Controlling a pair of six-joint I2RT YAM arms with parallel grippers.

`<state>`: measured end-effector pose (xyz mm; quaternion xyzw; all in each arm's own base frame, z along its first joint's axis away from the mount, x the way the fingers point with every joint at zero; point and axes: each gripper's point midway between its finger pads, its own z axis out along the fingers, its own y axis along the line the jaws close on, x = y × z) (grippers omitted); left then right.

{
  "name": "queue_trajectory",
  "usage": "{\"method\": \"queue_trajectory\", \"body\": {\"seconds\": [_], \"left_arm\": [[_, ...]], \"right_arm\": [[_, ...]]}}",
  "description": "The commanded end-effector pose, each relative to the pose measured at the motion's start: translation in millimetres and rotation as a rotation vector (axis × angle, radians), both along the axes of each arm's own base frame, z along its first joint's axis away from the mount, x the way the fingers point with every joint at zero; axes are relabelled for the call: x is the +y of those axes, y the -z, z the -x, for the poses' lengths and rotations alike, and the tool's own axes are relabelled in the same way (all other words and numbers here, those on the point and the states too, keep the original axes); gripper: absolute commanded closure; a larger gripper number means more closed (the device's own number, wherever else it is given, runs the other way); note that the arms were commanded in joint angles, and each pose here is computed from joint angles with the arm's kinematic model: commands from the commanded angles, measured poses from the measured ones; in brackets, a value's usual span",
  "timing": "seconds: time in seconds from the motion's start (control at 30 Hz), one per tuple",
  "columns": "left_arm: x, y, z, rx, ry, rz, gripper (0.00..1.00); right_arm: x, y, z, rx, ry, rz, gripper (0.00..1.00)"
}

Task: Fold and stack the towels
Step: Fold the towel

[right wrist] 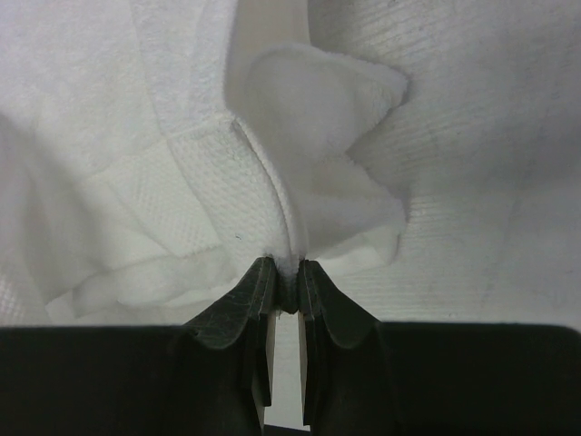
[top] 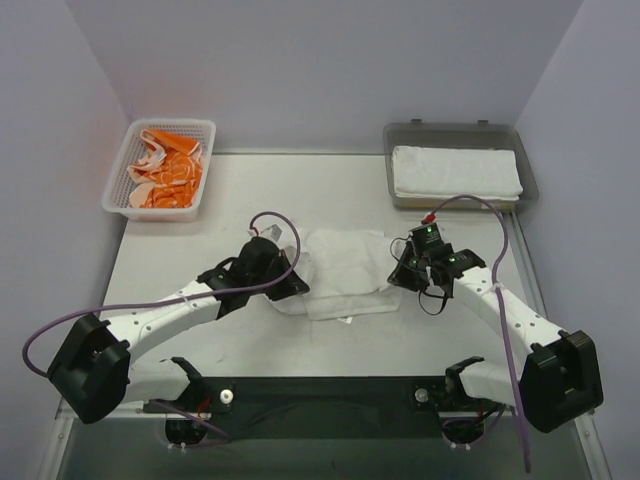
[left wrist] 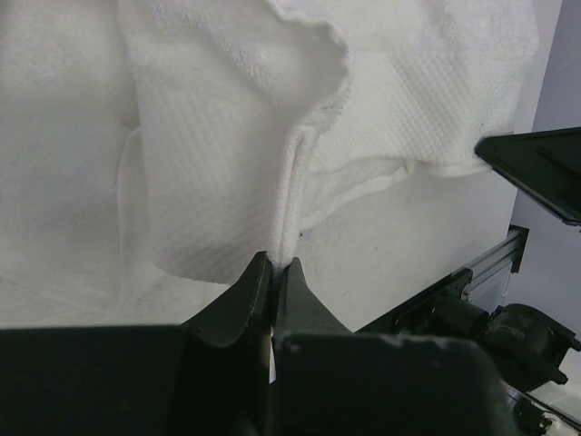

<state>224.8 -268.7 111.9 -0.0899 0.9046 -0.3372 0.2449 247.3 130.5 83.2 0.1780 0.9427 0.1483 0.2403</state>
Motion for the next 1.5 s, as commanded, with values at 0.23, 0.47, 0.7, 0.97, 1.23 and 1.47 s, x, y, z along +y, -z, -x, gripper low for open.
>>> {"method": "queue_trajectory", "body": {"seconds": [0.23, 0.47, 0.7, 0.97, 1.23, 1.47], "left_arm": [[-23.2, -37.7, -0.2, -0.089, -0.019, 0.119, 0.96], [-1.1, -180.6, -81.1, -0.378, -0.129, 0.214, 1.0], [-26.1, -163.2, -43.8, -0.314, -0.12, 0.409, 1.0], [-18.0, -20.3, 7.0, -0.067, -0.125, 0.243, 1.0], [-26.5, 39.9, 34.8, 0.065, -0.055, 0.109, 0.99], [-11.5, 63.2, 42.2, 0.108, -0.062, -0.069, 0.95]], "right_arm": [[-1.7, 18.2, 5.9, 0.042, -0.008, 0.008, 1.0], [2.3, 1.9, -6.3, -0.002, -0.013, -0.006, 1.0], [-0.3, 6.5, 0.6, 0.005, -0.01, -0.008, 1.0], [-3.6, 15.5, 8.6, 0.023, -0.011, -0.008, 1.0], [-4.6, 18.9, 11.9, 0.031, -0.007, -0.01, 1.0], [-4.5, 20.7, 12.7, 0.033, -0.005, -0.017, 1.0]]}}
